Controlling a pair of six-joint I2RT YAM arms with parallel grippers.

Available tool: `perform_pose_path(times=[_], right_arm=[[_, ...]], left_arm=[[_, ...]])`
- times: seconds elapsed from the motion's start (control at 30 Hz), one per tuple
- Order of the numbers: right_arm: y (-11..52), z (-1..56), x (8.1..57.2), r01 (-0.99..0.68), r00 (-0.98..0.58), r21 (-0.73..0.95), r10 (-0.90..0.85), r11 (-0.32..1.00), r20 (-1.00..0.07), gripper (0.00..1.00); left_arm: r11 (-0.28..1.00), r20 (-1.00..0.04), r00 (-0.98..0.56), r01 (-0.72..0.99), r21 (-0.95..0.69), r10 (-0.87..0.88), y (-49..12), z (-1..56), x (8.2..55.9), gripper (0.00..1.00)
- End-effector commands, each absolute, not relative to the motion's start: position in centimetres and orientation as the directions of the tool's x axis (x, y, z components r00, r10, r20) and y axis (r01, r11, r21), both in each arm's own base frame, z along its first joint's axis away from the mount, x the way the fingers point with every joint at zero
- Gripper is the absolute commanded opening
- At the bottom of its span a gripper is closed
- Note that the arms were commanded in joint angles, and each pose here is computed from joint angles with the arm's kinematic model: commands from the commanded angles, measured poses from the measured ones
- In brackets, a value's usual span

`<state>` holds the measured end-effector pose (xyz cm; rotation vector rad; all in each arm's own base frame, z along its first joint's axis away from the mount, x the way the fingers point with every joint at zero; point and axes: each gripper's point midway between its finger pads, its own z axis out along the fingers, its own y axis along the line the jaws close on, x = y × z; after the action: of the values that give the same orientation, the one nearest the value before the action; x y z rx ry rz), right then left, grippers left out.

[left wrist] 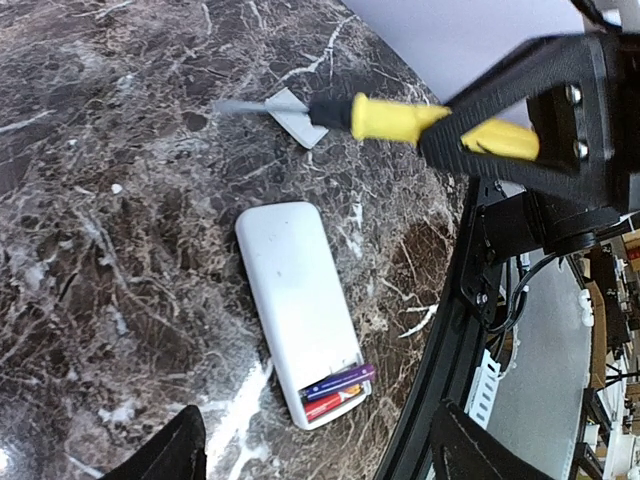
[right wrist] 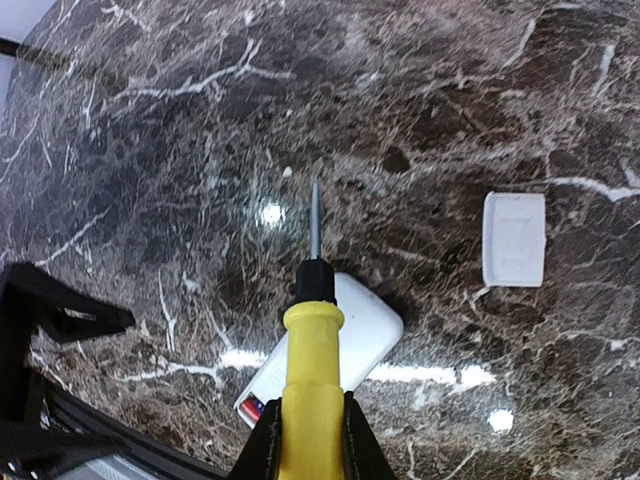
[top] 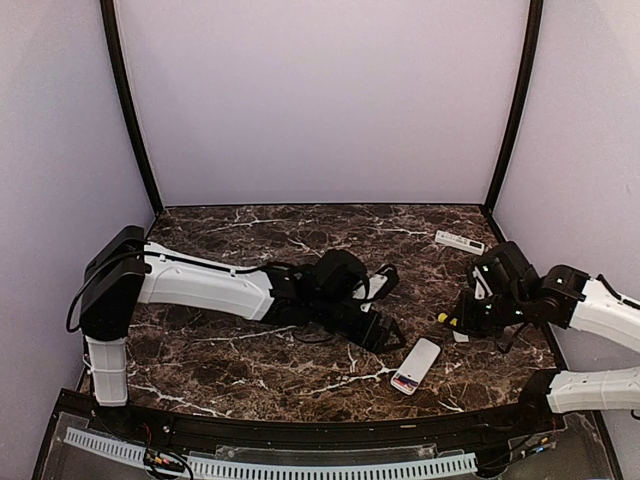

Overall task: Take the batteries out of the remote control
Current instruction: Move the remote control without the battery cover to the center of the board.

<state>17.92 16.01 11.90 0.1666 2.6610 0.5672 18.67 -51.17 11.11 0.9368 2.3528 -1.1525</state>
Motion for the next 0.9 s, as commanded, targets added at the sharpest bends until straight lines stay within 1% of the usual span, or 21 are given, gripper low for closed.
perform_pose_path(times=[0.0,0.07,0.1,0.13,0.17,0.27,0.3,0.33,0.37,0.57,0.73,0.83,0.87], right_arm=[[15.0,14.8,21.6,0.004,-0.84,0.412,0.227,0.911,-0.493,0.0],[14.7,15.6,22.8,0.007,-0.818,0.439,0.257,0.899,-0.515,0.0],[14.7,16.0,23.3,0.002,-0.809,0.448,0.265,0.894,-0.525,0.0],[14.7,16.4,23.7,-0.001,-0.802,0.454,0.271,0.891,-0.532,0.0],[14.7,16.6,24.0,-0.005,-0.797,0.455,0.271,0.891,-0.539,0.0],[14.8,17.2,24.5,-0.012,-0.789,0.449,0.267,0.894,-0.553,0.0],[14.9,17.3,24.6,-0.013,-0.788,0.451,0.268,0.892,-0.554,0.0],[14.9,17.3,24.6,-0.017,-0.788,0.454,0.268,0.891,-0.555,0.0],[15.0,17.3,24.6,-0.018,-0.788,0.457,0.269,0.889,-0.554,0.0],[14.8,16.7,24.1,-0.006,-0.789,0.472,0.285,0.882,-0.544,0.0],[14.7,16.5,23.9,0.002,-0.791,0.478,0.294,0.879,-0.537,0.0],[14.7,16.5,24.0,0.001,-0.79,0.475,0.292,0.88,-0.54,0.0],[14.7,16.5,24.1,0.001,-0.789,0.476,0.293,0.88,-0.54,0.0]], left_arm=[[0.459,-0.551,-0.664,0.748,-0.479,0.506,-52.2,8.8,17.2,0.78],[0.461,-0.549,-0.646,0.763,-0.453,0.531,-52.9,8.3,16.8,0.79],[0.471,-0.531,-0.646,0.763,-0.443,0.548,-52.9,7.3,16.6,0.8],[0.465,-0.54,-0.637,0.77,-0.436,0.549,-53.5,7.6,16.5,0.8],[0.482,-0.52,-0.641,0.767,-0.423,0.565,-53.3,6.5,16.4,0.8],[0.488,-0.515,-0.627,0.779,-0.395,0.584,-54.2,6.0,16.2,0.81],[0.499,-0.501,-0.627,0.778,-0.381,0.596,-54.1,5.3,16.1,0.81],[0.49,-0.51,-0.618,0.785,-0.378,0.598,-54.6,5.7,15.9,0.81],[0.497,-0.497,-0.619,0.785,-0.369,0.608,-54.6,5.0,15.8,0.81],[0.488,-0.488,-0.579,0.815,-0.313,0.654,-55.6,4.1,15.2,0.81],[0.485,-0.472,-0.569,0.822,-0.3,0.673,-56.3,3.4,15.0,0.82],[0.473,-0.484,-0.547,0.836,-0.278,0.683,-57.1,3.6,14.8,0.82],[0.482,-0.469,-0.544,0.838,-0.257,0.696,-56.9,2.7,14.8,0.82]])
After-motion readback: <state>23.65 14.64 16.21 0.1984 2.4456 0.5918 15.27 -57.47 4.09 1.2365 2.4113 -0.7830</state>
